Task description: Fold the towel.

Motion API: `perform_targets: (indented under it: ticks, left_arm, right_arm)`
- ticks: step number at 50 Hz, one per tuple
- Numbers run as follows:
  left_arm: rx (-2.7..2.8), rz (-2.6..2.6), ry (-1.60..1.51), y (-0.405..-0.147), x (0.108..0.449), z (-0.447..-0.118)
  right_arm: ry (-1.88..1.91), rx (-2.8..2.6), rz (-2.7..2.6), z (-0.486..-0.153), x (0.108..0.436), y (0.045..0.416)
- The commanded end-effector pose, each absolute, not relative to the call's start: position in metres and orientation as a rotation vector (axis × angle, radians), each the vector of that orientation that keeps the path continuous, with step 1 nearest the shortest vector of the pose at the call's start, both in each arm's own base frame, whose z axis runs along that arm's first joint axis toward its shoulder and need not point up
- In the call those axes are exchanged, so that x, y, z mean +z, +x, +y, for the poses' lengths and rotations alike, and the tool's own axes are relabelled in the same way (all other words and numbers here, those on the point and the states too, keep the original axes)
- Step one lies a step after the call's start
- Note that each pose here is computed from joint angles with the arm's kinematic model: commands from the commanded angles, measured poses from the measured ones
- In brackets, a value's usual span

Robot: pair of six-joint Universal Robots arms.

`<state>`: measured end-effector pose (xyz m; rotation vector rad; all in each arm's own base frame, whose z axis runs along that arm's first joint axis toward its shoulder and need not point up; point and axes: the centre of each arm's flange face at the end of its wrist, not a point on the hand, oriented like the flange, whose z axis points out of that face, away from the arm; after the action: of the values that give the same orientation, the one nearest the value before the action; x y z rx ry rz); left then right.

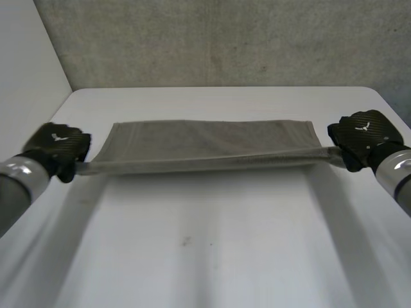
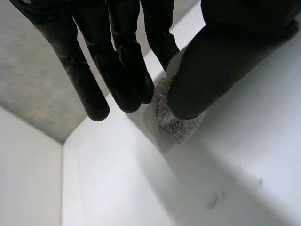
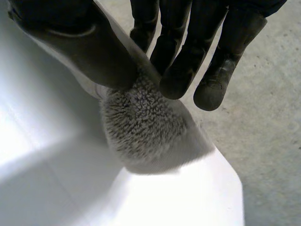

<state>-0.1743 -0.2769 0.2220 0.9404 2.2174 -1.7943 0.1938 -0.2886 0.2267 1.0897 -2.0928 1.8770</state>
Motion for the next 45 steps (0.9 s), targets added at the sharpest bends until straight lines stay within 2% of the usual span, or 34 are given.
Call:
perform_targets:
  ticks: [1,2,7,10,17,25,27,29,30,31,35,42,45]
  left_arm:
    - [-1.939,2.196,0.753,-0.157,0.249,-0.223]
    - [-1.940,2.195,0.753,-0.157,0.249,-0.223]
    - [-2.015,2.161,0.753,-0.159,0.252,-0.180]
    - [-2.025,2.171,0.785,-0.161,0.248,-0.168]
    - [-1.982,2.227,0.797,-0.161,0.235,-0.171]
    - [-1.949,2.262,0.771,-0.158,0.216,-0.207]
    - [-1.969,2.243,0.761,-0.159,0.211,-0.225]
    - [-1.985,2.229,0.764,-0.160,0.208,-0.236]
    - [-2.007,2.206,0.770,-0.163,0.205,-0.246]
    - [-2.025,2.182,0.768,-0.164,0.204,-0.256]
    - [-2.042,2.180,0.780,-0.173,0.194,-0.275]
    - [-1.960,2.221,0.717,-0.185,0.162,-0.320]
    - [-1.956,2.224,0.716,-0.188,0.157,-0.328]
  right_arm:
    - [1.245,1.737,-1.987,-0.250,0.254,0.186]
    - [1.245,1.737,-1.987,-0.250,0.254,0.186]
    - [1.309,1.669,-1.923,-0.215,0.271,0.178]
    - [1.330,1.650,-1.903,-0.206,0.272,0.176]
    - [1.358,1.619,-1.911,-0.208,0.261,0.176]
    - [1.421,1.635,-1.922,-0.245,0.227,0.186]
    - [1.420,1.666,-1.895,-0.256,0.222,0.189]
    - [1.414,1.718,-1.837,-0.286,0.206,0.195]
    - [1.414,1.719,-1.837,-0.286,0.206,0.195]
    - [1.407,1.732,-1.816,-0.300,0.200,0.197]
    - [1.416,1.756,-1.793,-0.330,0.180,0.209]
    - [1.462,1.770,-1.786,-0.355,0.157,0.229]
    - [1.466,1.776,-1.779,-0.368,0.147,0.235]
